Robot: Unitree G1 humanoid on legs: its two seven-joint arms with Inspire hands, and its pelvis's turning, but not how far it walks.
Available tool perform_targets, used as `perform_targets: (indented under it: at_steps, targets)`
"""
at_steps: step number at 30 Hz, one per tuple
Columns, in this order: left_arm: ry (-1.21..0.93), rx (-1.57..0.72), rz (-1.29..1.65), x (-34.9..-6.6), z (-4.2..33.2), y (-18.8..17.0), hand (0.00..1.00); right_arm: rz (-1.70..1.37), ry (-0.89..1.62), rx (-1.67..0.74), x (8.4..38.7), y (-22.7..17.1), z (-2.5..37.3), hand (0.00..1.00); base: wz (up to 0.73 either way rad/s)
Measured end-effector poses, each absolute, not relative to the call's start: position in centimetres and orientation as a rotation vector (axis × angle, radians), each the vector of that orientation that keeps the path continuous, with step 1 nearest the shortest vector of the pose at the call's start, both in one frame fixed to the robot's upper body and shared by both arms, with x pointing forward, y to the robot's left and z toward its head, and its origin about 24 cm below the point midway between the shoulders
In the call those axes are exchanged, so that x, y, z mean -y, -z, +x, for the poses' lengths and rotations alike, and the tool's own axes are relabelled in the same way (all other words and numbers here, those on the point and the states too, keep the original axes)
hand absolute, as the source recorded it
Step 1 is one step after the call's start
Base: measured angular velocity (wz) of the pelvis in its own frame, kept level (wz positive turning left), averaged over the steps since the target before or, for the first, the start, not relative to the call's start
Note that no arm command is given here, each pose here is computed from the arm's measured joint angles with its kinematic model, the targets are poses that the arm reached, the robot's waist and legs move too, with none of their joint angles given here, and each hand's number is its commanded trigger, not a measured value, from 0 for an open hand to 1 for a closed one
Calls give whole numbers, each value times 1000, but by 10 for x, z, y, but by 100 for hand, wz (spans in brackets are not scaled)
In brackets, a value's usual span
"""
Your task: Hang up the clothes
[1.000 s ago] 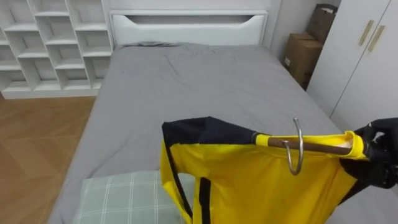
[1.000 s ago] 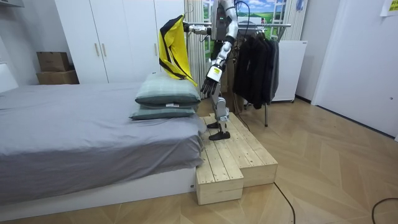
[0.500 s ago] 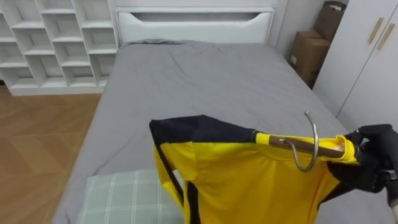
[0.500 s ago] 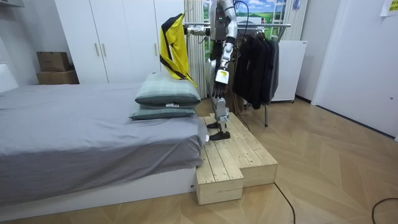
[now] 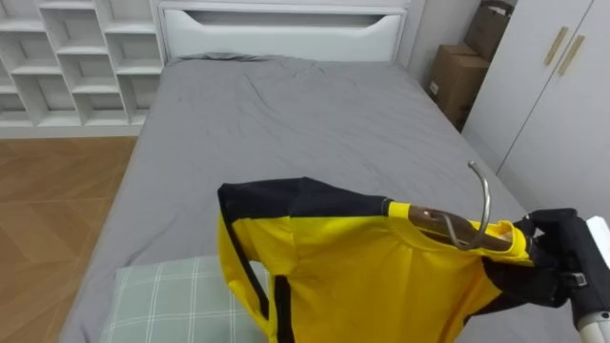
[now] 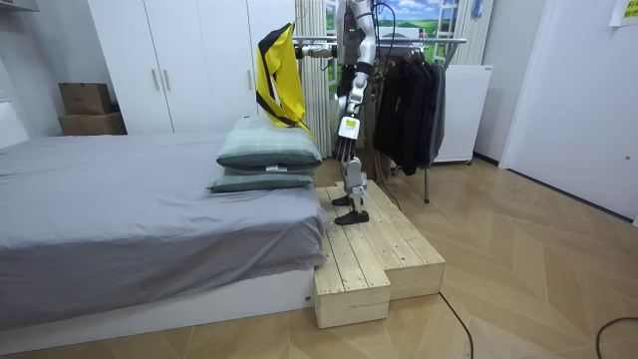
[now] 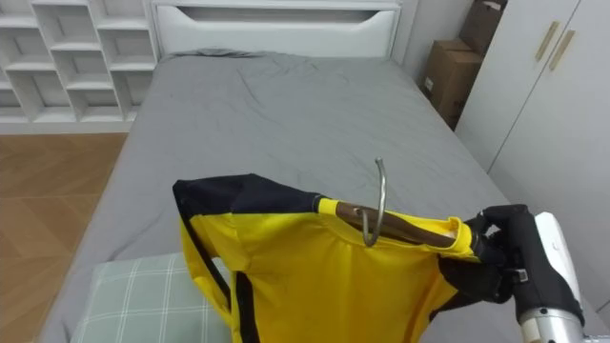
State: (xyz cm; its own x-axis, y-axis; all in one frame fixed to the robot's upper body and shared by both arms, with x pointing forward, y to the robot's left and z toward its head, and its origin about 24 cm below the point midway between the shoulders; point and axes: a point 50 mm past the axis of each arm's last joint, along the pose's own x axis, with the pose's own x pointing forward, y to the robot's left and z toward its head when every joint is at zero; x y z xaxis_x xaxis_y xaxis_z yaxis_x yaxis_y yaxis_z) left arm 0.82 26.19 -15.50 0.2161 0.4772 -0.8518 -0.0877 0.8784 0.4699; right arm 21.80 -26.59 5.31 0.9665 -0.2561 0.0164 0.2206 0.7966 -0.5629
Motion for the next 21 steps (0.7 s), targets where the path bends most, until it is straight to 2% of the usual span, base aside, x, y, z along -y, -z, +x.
perform_targets:
  at_steps: [11,14,21]
  targets:
    - [-336,-1374,365,-262,1,160,0,-601,244,-90,266,-48,214,100,-17]
    - [-334,-1398,379,-264,-4,160,0,-584,229,-99,261,-44,214,100,-81]
    - [-343,-1419,391,-266,-5,160,0,-558,144,-144,242,-28,218,100,-128]
